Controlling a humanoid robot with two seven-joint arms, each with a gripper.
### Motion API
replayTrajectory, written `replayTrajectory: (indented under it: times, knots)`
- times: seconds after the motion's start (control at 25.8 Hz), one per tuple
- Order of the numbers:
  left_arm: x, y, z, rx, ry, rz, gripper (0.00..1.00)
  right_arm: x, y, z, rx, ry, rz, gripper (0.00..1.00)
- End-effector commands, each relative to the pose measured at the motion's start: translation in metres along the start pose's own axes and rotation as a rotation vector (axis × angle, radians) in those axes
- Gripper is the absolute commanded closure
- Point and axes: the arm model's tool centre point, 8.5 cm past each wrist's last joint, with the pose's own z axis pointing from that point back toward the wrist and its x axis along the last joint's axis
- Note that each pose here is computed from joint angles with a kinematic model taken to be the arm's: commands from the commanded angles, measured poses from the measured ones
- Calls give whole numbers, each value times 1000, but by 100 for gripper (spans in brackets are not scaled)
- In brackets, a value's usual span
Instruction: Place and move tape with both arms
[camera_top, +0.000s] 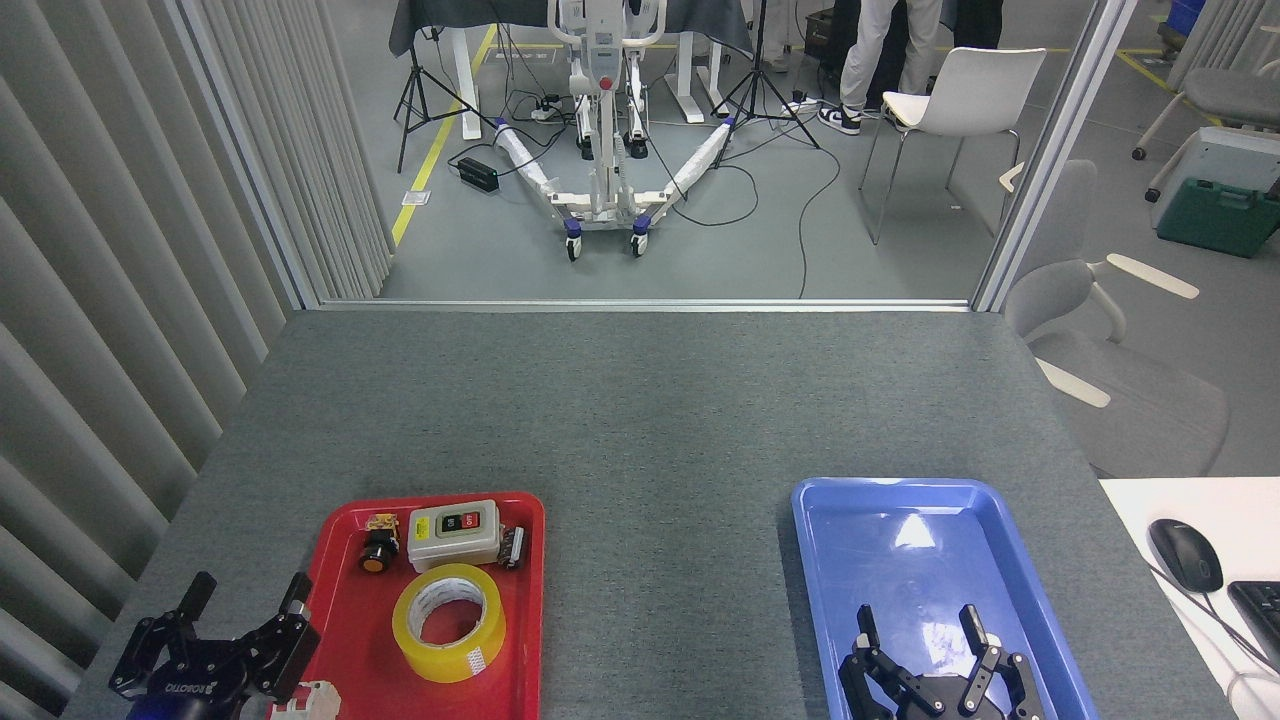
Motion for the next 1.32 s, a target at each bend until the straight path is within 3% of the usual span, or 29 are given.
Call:
replayTrajectory:
  times: [0.0, 0.27, 0.5, 0.74, 0.97, 1.28]
  knots:
    - [1, 4, -10, -29, -16, 58, 0, 0, 0, -1, 20, -4, -4, 0]
    - [32, 32, -70, -190, -157, 51, 0, 1, -1, 0, 20, -10, -2, 0]
    - [40, 26, -77, -387, -193, 41, 0, 0, 4, 7, 41, -15, 7, 0]
    - [59, 32, -92, -620, -229, 155, 0, -3, 14, 22, 80, -2, 13, 0]
    - [63, 19, -81, -860, -252, 101, 1, -5, 12, 20, 72, 5, 15, 0]
    - [62, 17, -88, -959, -252, 17, 2, -17, 4, 11, 43, 27, 31, 0]
